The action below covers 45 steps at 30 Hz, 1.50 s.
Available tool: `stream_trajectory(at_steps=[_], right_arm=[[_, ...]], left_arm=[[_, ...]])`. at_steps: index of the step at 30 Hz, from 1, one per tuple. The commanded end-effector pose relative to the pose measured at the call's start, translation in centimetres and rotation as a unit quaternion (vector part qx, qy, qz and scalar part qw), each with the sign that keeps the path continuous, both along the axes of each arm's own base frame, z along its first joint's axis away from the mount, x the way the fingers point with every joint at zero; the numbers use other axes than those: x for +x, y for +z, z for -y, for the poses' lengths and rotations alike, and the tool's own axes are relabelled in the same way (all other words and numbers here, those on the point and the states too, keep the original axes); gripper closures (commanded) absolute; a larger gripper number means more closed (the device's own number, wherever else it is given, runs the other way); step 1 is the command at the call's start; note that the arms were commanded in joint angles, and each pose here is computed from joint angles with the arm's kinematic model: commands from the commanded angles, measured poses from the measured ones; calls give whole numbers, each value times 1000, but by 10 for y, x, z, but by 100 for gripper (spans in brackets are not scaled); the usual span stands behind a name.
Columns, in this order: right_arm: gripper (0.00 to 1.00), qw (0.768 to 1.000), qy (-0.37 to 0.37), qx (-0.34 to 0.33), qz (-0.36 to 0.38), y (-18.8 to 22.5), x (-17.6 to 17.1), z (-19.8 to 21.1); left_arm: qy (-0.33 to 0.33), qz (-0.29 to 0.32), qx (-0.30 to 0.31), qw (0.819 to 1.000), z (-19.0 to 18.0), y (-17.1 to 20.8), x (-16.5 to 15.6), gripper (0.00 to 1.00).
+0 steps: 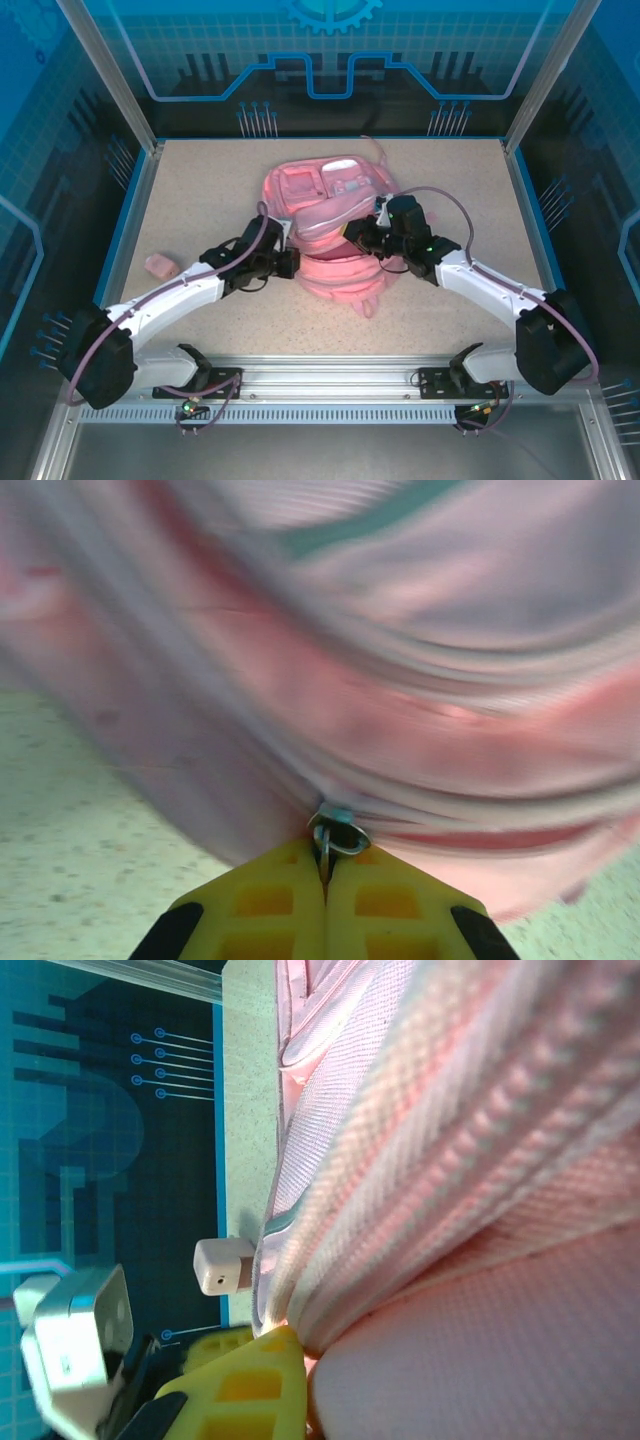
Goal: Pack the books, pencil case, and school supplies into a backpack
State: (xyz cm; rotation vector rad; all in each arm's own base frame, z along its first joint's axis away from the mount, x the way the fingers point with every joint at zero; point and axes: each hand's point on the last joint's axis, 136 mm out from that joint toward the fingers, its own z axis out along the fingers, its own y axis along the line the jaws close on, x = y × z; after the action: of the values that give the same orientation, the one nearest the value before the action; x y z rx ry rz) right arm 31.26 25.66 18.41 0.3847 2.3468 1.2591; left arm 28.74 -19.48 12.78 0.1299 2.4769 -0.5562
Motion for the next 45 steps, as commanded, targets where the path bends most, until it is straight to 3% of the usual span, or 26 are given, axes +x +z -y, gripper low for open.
stream_trajectory(at_steps=[1, 8, 14, 18, 23, 27, 30, 34, 39, 45], right_arm=[[98, 999, -21, -45, 11, 1, 6, 24], [99, 999, 25, -41, 7, -2, 2, 16], [99, 999, 27, -32, 15, 10, 12, 12], [98, 999, 22, -33, 15, 10, 19, 11], [98, 999, 11, -40, 11, 6, 27, 10], [98, 999, 11, -43, 3, 0, 31, 8], [98, 999, 14, -45, -3, -5, 33, 5], [97, 999, 25, -43, -12, -10, 33, 0], [97, 998, 35, -43, -25, -18, 33, -6], [97, 997, 42, -48, -31, -22, 32, -9]], left_arm=[[73, 8, 48, 996, -49, -4, 12, 100], [97, 25, 43, 994, -59, 0, 56, 100], [59, 43, 17, 997, -50, 13, 75, 88], [66, 35, 25, 997, -56, 19, 72, 72], [141, 6, 40, 989, -85, 12, 55, 30], [226, -24, 77, 971, -128, -2, 27, 12], [277, -41, 100, 955, -158, -8, 5, 7], [333, -48, 125, 933, -188, -3, -15, 3], [433, -47, 166, 884, -235, 16, -29, 1], [536, -51, 124, 834, -281, 27, -24, 1]])
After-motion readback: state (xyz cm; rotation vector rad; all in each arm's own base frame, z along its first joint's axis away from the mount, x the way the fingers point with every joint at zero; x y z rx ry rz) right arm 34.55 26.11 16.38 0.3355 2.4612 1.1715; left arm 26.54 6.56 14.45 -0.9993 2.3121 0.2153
